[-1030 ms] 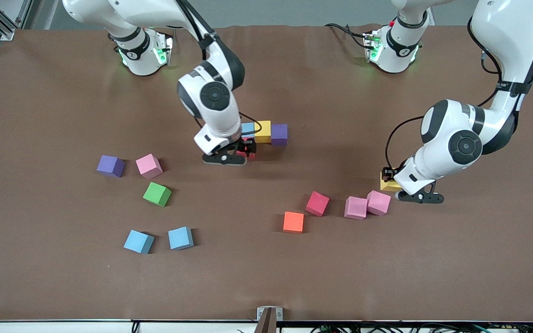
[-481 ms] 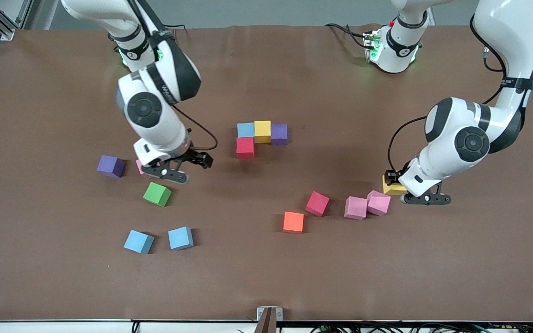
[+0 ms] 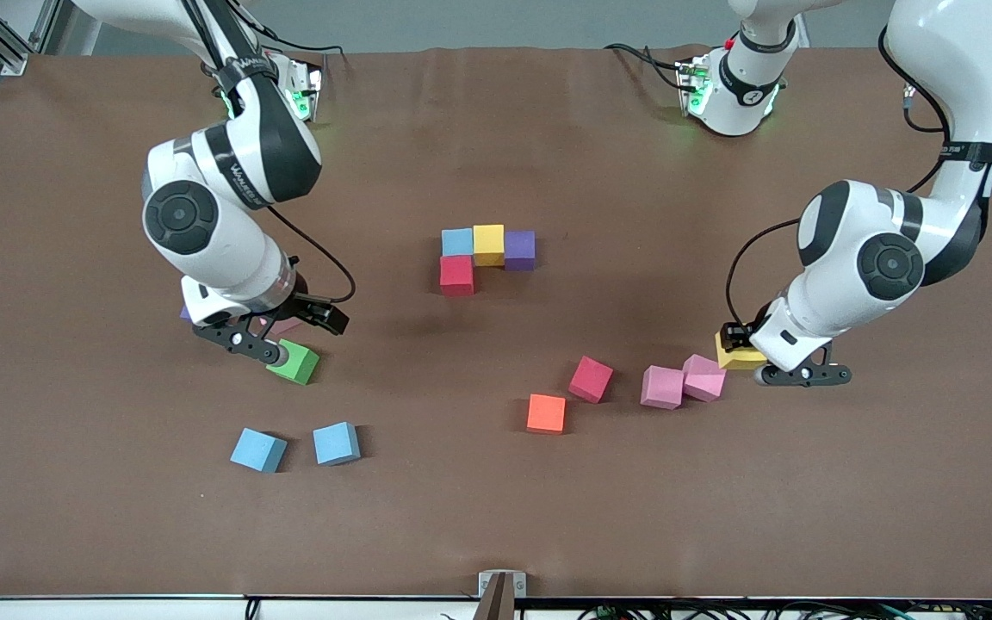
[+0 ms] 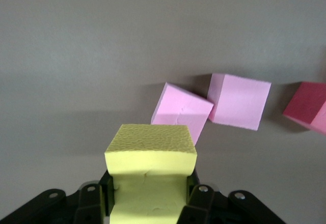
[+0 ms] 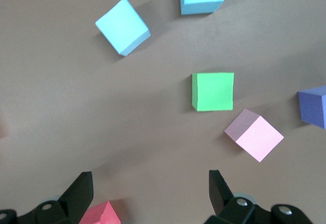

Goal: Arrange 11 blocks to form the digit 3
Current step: 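Lower the right gripper over the green cube, then grasp the green cube with the right gripper and lift it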

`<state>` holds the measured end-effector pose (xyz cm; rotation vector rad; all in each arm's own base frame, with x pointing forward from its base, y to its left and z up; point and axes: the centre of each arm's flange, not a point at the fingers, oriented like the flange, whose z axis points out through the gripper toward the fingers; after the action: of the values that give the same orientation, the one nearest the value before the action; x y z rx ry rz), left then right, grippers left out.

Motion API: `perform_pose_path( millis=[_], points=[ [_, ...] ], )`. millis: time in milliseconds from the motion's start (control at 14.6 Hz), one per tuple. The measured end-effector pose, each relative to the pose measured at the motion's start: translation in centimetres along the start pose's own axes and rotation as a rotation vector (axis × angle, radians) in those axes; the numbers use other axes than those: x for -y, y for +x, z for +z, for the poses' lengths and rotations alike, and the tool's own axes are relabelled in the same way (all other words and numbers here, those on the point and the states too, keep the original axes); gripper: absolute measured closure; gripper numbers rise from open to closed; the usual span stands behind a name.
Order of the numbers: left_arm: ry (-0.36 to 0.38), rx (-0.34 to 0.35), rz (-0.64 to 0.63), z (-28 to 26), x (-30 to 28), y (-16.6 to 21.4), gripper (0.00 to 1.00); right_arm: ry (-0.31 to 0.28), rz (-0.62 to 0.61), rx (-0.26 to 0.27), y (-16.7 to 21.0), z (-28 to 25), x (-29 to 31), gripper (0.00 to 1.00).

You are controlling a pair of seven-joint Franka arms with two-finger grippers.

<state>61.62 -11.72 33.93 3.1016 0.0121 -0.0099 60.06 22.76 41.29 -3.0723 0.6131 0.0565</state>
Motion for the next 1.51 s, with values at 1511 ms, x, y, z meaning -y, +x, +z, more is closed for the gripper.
perform_pose_path(
  millis=[1511],
  points=[
    [-0.019, 0.025, -0.105, -0.4, -0.3, 2.7, 0.46, -0.021, 0.070, -0.067, 5.1, 15.0, -5.8, 0.00]
  ],
)
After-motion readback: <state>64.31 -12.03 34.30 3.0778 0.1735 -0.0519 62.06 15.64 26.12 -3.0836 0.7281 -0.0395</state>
